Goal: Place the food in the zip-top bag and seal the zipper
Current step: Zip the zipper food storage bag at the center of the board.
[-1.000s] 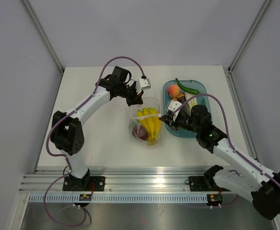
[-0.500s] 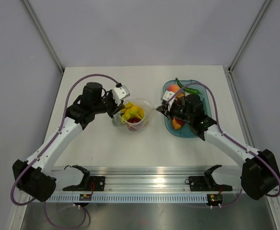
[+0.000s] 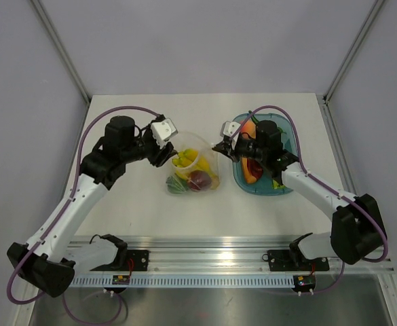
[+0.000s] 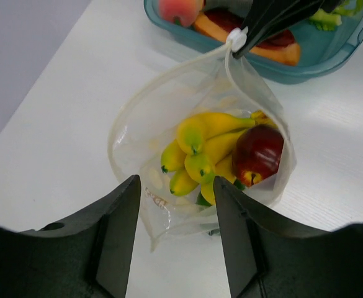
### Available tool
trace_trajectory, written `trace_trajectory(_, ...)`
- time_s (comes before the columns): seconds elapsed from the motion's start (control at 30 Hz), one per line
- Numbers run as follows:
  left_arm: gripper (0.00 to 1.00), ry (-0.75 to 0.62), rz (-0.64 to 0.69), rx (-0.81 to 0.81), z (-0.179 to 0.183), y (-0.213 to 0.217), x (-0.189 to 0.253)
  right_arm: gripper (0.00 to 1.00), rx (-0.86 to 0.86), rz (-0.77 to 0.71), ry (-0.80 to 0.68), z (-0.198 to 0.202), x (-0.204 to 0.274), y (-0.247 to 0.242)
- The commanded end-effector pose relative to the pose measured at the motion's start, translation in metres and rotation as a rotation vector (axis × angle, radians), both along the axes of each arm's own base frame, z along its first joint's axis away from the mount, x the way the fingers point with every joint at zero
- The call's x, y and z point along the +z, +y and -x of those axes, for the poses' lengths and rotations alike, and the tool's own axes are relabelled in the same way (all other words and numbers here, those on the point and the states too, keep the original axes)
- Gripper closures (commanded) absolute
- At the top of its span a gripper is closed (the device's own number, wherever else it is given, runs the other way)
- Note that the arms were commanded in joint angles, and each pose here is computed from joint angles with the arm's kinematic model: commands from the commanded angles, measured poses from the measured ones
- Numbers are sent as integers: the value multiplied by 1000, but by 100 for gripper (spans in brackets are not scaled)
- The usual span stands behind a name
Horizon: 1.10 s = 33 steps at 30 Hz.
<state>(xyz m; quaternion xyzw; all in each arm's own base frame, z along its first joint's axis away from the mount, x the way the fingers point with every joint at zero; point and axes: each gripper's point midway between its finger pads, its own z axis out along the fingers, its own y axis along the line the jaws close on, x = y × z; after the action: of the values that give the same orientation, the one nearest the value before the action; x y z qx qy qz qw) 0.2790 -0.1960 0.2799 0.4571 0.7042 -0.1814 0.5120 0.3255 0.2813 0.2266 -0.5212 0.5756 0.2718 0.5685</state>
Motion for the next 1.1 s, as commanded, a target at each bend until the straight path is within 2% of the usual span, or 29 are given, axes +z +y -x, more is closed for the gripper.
trace_trajectory(0.0,46,-162,82,-86,-2,-19,55,100,54,-22,-69,3,23,4)
trace_trajectory(0.1,47,-237,97,-204,0,-48,70,100,55,-20,-75,5,24,2)
trace_trajectory(0.23,46,-217,60,-359,-8,-90,55,100,56,-5,-89,6,21,0)
trace_trajectory(0.37,50,-231,86,-447,-17,-116,47,100,68,2,-86,12,22,-2)
trace_trajectory(0.5,50,-225,107,-497,-20,-128,31,100,79,-12,-105,19,30,-3)
trace_trajectory(0.73,53,-246,120,-585,-23,-143,31,100,85,-6,-116,21,35,-4)
trace_trajectory(0.87,64,-147,52,-644,-20,-143,10,100,80,-5,-113,21,32,-5)
trace_trajectory(1.07,68,-77,35,-656,-15,-141,-8,100,70,-2,-115,18,31,-5)
